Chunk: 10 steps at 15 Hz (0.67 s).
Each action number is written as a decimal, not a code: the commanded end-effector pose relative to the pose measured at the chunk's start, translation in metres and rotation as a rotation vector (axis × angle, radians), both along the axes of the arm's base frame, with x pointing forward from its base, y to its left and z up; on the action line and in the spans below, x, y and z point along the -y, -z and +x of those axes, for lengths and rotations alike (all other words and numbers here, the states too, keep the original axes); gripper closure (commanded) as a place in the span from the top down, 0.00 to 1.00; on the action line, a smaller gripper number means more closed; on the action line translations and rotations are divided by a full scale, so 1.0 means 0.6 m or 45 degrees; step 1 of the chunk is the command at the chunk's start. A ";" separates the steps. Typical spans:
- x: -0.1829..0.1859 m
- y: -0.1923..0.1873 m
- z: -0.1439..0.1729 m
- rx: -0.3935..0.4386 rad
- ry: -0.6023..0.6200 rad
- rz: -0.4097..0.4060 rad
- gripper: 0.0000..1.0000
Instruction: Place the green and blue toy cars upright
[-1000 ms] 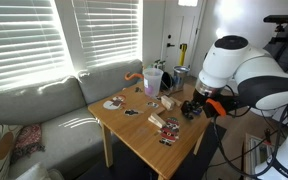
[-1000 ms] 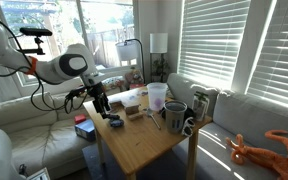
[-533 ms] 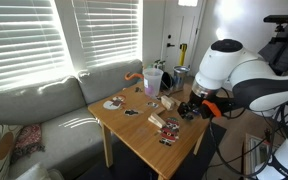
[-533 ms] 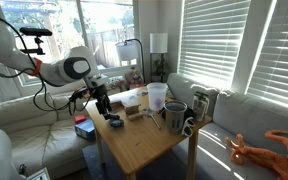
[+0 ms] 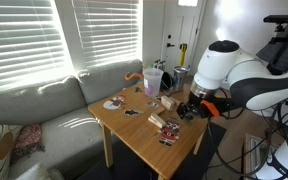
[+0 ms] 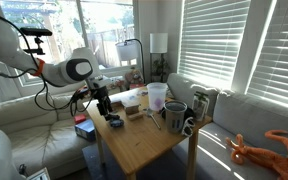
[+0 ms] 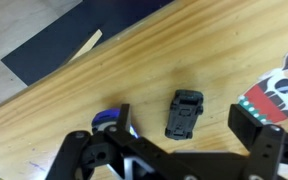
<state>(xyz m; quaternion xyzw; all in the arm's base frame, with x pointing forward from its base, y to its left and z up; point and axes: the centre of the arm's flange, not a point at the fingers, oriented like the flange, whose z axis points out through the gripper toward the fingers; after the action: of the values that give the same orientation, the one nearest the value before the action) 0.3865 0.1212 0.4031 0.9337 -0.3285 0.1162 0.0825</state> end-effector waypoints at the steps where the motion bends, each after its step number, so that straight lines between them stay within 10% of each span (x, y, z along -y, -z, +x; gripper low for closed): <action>1: 0.000 -0.004 -0.006 -0.002 -0.015 0.051 1.00; 8: -0.008 0.000 -0.002 -0.034 -0.033 0.094 0.86; 10: -0.005 0.000 -0.002 -0.040 -0.029 0.097 0.61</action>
<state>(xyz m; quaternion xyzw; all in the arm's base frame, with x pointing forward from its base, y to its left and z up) 0.3850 0.1253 0.4031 0.9393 -0.3218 0.1005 0.0634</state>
